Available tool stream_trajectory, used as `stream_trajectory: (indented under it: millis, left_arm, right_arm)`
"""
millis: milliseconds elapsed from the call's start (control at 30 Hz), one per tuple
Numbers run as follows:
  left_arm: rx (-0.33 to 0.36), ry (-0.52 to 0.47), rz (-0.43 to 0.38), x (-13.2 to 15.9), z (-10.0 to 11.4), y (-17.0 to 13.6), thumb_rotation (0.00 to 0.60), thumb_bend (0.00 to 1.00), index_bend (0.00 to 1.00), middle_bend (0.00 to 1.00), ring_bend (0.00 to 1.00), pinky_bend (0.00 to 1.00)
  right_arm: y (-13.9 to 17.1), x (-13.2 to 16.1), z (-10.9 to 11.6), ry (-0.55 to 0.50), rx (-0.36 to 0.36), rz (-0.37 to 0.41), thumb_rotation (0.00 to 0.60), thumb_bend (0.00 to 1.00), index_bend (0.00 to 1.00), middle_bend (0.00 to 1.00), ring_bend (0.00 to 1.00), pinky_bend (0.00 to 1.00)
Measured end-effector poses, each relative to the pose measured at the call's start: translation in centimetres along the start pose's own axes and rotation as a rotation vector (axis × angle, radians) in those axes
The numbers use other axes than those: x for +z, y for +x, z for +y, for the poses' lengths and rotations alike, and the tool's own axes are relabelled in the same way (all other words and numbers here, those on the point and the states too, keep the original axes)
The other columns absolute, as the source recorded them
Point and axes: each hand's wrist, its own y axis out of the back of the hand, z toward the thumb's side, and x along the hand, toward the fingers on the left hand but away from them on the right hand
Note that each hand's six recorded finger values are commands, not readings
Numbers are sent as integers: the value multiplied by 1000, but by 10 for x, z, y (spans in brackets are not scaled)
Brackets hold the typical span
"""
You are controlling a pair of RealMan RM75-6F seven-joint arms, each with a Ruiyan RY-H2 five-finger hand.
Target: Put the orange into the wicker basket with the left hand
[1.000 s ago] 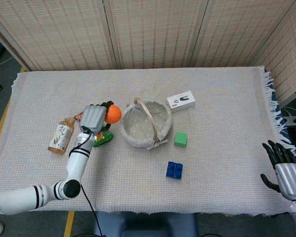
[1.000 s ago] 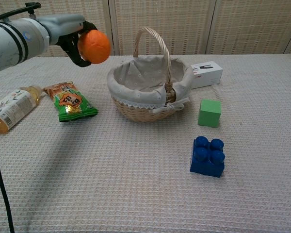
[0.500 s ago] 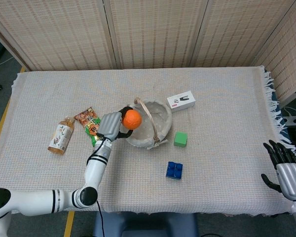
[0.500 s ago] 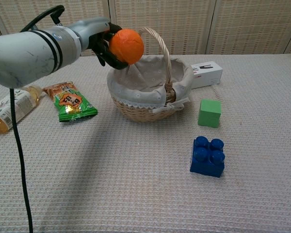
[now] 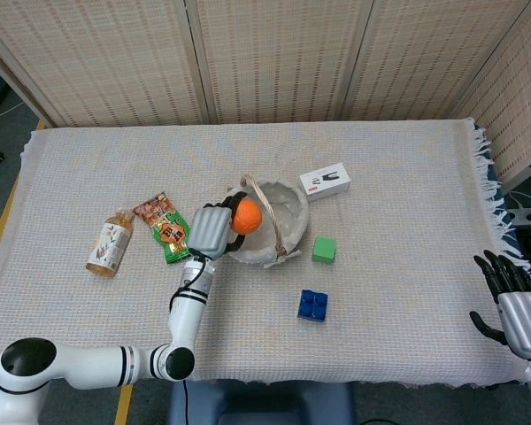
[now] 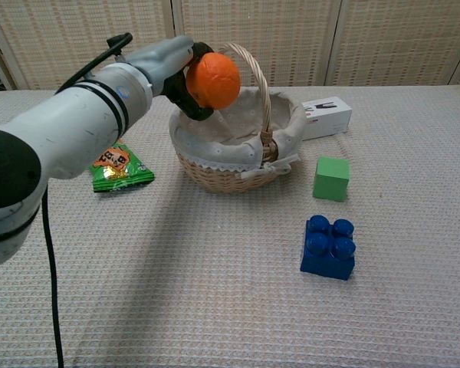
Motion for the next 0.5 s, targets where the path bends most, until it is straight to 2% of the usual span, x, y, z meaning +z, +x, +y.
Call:
stream_trajectory:
  millis: [133, 500]
  left_arm:
    - [-21, -14, -5, 3, 0, -3, 600, 327, 0, 202, 389, 368]
    - [-42, -2, 2, 1, -1, -7, 600, 294, 0, 189, 387, 360]
  right_arm:
    - [0, 0, 1, -3, -6, -1, 600, 170, 0, 0, 0, 132]
    - [0, 0, 0, -2, -4, -4, 600, 171, 0, 0, 0, 132]
